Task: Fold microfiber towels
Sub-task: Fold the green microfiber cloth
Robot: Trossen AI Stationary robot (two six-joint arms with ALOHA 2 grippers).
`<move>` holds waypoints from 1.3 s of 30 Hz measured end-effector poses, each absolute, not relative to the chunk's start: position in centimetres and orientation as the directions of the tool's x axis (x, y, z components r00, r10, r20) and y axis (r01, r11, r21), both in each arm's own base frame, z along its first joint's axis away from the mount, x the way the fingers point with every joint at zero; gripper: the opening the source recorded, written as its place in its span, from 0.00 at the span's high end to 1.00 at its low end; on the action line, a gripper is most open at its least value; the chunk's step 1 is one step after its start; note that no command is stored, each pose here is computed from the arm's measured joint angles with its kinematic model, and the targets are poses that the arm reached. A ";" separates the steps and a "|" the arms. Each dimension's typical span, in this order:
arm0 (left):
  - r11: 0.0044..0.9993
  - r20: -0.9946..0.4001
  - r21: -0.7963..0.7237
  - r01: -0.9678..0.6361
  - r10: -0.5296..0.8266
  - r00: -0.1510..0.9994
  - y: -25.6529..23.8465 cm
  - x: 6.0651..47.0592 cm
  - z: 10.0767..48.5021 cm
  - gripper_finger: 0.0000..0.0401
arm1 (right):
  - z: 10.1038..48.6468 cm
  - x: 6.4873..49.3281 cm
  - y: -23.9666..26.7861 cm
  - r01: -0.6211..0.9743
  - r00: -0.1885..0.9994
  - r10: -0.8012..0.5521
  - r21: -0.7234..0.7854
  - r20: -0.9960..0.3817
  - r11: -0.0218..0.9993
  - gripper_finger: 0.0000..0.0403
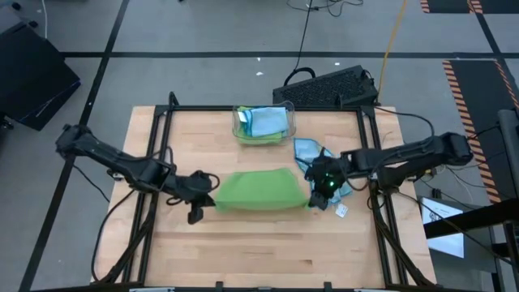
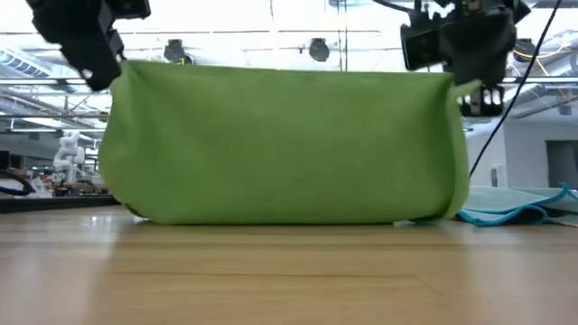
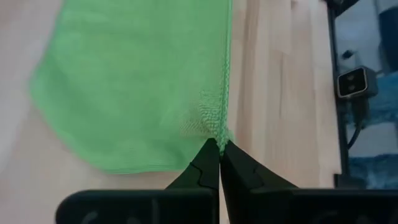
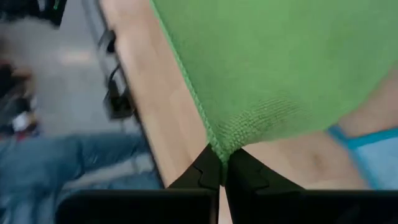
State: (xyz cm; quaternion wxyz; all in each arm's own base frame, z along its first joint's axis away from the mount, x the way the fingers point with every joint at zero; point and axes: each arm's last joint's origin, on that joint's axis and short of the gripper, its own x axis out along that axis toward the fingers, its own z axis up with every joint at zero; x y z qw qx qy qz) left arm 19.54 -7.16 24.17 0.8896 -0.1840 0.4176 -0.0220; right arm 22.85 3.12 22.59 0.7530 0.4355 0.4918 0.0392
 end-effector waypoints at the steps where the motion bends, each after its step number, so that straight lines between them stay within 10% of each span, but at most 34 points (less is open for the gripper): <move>1: 0.925 -0.729 -0.361 -0.121 -0.199 0.655 -7.3 19.5 23.6 0.99 | 22.1 23.0 3.5 0.357 0.503 0.515 0.710 -0.694 0.607 0.99; 17: 0.848 -0.706 -0.496 -0.185 -0.270 0.655 -9.4 17.3 18.0 0.99 | 16.7 25.7 8.1 0.152 0.248 0.766 0.804 -0.594 0.575 0.98; 24: 0.830 -0.658 -0.543 -0.127 -0.326 0.679 -10.4 17.2 18.5 0.99 | 15.5 24.3 8.0 0.458 0.103 0.743 0.694 -0.661 0.555 0.98; 39: 0.920 -0.208 -0.328 -0.215 0.152 0.966 -4.9 18.1 30.2 0.99 | 29.3 18.7 -1.1 0.509 0.474 0.348 0.574 -0.809 0.641 0.99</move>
